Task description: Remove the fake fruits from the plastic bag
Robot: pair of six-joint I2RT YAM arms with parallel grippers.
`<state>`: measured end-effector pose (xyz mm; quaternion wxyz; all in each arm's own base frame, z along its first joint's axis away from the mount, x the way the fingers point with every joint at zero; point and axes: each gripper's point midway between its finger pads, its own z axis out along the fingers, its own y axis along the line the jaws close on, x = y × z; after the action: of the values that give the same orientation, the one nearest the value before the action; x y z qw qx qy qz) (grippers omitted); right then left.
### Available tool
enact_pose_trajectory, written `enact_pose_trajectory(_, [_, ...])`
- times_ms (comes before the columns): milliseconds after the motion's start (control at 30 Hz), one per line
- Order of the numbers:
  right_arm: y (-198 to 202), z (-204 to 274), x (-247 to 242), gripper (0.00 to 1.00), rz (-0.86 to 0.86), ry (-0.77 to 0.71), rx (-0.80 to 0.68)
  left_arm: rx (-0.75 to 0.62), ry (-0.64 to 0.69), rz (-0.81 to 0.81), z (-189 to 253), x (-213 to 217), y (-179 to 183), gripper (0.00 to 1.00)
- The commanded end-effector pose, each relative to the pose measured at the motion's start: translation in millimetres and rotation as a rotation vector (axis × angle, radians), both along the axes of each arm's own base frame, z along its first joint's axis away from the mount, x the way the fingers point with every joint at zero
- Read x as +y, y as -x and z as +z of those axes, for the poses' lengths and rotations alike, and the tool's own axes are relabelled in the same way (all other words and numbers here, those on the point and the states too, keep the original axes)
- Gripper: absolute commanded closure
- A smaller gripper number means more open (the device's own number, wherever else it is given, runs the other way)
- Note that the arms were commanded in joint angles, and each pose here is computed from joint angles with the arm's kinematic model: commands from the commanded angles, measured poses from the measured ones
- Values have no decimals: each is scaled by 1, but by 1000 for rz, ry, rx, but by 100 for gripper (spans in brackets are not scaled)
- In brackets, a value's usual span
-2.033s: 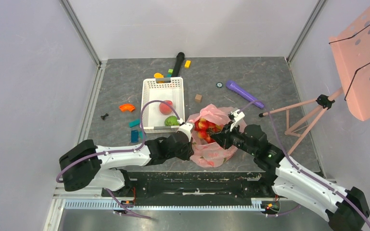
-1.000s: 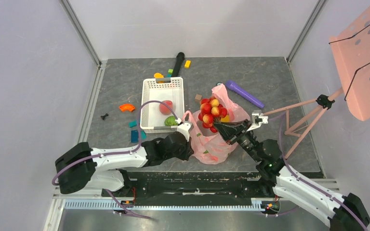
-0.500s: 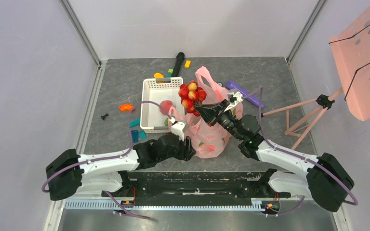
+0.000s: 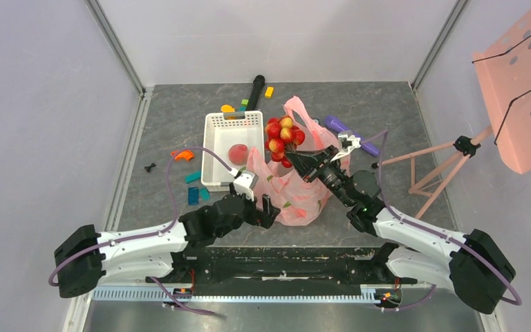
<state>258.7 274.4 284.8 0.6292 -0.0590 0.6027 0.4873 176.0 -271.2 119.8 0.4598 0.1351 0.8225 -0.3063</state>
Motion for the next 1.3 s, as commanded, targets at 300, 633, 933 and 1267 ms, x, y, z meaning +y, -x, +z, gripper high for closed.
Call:
enact_pose_trajectory(300, [35, 27, 8, 97, 180, -173, 134, -162, -37, 45, 27, -25, -37, 1])
enact_pose_trajectory(633, [46, 41, 1, 96, 203, -246, 158, -136, -13, -39, 22, -69, -42, 98])
enact_pose_trajectory(933, [20, 77, -13, 86, 20, -140, 31, -51, -64, -325, -11, -90, 42, 98])
enact_pose_trajectory(1267, [-23, 94, 0, 88, -108, 51, -58, 40, -103, -352, -58, -80, 98, 98])
